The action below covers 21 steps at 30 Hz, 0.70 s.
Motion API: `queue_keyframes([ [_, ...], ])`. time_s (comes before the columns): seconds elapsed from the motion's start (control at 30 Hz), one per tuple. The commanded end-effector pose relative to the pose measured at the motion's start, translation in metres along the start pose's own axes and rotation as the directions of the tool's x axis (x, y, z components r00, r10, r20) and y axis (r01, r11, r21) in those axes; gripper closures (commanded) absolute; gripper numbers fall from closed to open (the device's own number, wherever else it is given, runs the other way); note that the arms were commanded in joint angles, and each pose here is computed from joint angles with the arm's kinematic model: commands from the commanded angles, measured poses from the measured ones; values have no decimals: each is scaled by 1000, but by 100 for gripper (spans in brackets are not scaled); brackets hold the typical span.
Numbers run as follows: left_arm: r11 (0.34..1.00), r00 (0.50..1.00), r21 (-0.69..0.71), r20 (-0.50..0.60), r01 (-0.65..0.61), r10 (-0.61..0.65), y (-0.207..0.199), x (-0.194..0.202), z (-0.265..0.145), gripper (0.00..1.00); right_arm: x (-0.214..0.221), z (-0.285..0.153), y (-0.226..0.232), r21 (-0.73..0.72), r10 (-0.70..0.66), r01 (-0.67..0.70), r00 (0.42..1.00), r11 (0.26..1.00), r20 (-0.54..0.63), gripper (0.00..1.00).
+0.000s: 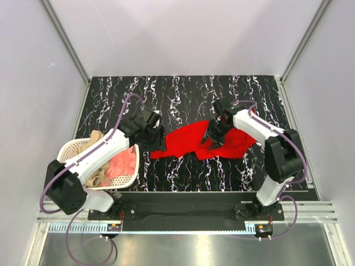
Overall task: Fold and stack the t-shirts
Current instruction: Flatten the tshirt out
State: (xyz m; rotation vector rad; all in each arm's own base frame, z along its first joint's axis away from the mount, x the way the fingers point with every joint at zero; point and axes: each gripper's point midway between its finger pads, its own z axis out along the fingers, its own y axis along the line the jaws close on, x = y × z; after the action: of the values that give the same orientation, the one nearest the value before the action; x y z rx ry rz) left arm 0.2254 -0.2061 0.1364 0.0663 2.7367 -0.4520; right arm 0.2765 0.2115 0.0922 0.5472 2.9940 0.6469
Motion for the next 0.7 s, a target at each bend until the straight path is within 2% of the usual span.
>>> queue_keyframes([
  [0.0,999,996,17,79,38,-40,-1,-8,-15,42,-9,7,25,-57,199,-195,978,979,67,46],
  [0.17,997,995,18,66,69,-70,4,3,-18,42,-23,28,28,-58,372,-368,924,928,82,39],
  [0.33,996,993,9,80,89,-90,10,9,-24,41,-27,50,22,-18,480,-480,875,877,71,41],
  [0.47,995,992,-30,92,91,-88,20,11,-29,40,-24,59,17,10,556,-557,829,830,67,46],
  [0.67,996,993,-48,87,82,-77,24,13,-27,39,-29,67,14,21,589,-592,804,806,84,62],
])
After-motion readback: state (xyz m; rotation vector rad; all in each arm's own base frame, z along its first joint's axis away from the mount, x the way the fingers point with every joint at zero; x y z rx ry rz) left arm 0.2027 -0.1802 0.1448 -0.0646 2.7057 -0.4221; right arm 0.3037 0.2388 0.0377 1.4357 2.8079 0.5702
